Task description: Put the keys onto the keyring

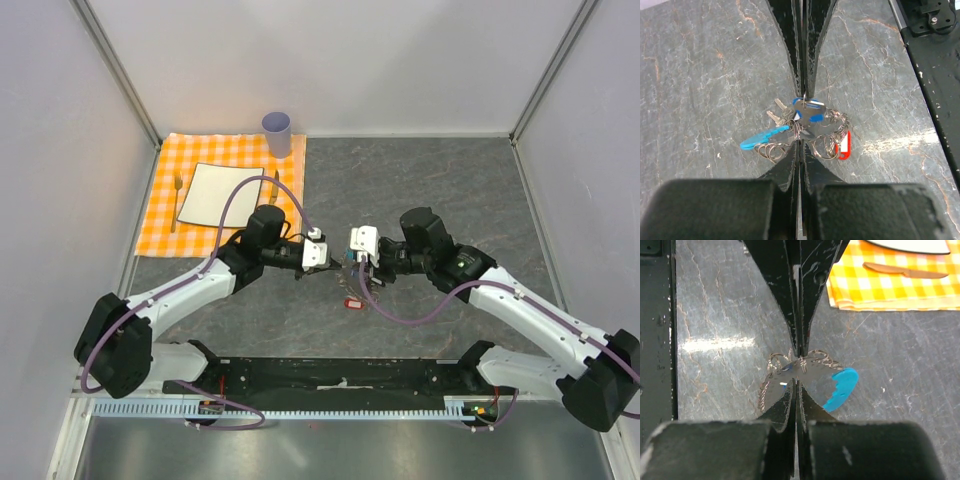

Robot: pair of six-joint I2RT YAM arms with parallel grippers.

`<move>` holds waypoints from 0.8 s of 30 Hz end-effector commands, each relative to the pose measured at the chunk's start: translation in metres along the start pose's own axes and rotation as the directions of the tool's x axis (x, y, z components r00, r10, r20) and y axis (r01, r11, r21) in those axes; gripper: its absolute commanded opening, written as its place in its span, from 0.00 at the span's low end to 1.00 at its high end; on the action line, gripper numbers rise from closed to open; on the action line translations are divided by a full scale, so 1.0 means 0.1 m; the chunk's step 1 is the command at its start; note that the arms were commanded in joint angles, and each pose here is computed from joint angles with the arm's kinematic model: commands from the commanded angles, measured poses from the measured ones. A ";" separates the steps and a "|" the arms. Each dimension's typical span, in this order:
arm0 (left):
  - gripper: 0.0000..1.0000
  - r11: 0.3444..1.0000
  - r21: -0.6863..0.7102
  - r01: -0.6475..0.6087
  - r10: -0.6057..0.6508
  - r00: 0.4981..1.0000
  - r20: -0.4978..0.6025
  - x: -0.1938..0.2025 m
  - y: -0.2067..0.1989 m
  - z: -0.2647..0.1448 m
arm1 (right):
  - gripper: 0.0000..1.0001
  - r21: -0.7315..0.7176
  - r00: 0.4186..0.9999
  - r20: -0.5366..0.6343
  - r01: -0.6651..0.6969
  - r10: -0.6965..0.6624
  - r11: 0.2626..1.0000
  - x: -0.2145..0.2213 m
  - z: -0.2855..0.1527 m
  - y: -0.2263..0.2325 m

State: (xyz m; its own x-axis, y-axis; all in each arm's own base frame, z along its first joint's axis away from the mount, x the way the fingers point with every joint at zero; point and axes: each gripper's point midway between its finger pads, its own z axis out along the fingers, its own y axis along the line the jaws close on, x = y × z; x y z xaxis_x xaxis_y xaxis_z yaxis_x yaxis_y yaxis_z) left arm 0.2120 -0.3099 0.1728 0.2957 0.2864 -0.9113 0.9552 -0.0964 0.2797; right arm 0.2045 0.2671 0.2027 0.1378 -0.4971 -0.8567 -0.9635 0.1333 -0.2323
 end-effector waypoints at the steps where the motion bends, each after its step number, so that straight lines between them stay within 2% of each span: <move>1: 0.02 0.991 -0.012 -0.133 0.133 0.991 0.030 -0.15 0.14 0.00 | 0.00 -0.018 0.999 -0.010 0.038 -0.038 0.999 0.00 0.03 -0.01; 6: 0.02 0.990 0.028 -0.135 0.133 0.988 0.074 -0.21 0.05 0.01 | 0.00 -0.036 0.999 -0.008 0.039 -0.039 0.999 -0.01 0.07 -0.02; 13: 0.02 0.991 0.051 -0.120 0.116 0.990 0.082 -0.18 0.02 0.04 | 0.00 0.002 0.998 -0.031 0.056 -0.056 0.998 0.04 0.05 -0.08; 24: 0.02 0.992 0.055 -0.111 0.106 0.991 0.085 -0.19 0.03 0.05 | 0.00 -0.030 0.999 -0.002 0.054 -0.054 0.998 -0.03 0.05 -0.02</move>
State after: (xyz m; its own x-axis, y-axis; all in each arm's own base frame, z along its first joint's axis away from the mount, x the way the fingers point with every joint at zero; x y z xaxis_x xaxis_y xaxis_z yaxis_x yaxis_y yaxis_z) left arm 0.2058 -0.3135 0.1669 0.3155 0.2595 -0.9128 0.9463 -0.1579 0.2822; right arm 0.2093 0.2650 0.1821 0.1328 -0.5544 -0.8216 -0.9666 0.1107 -0.2310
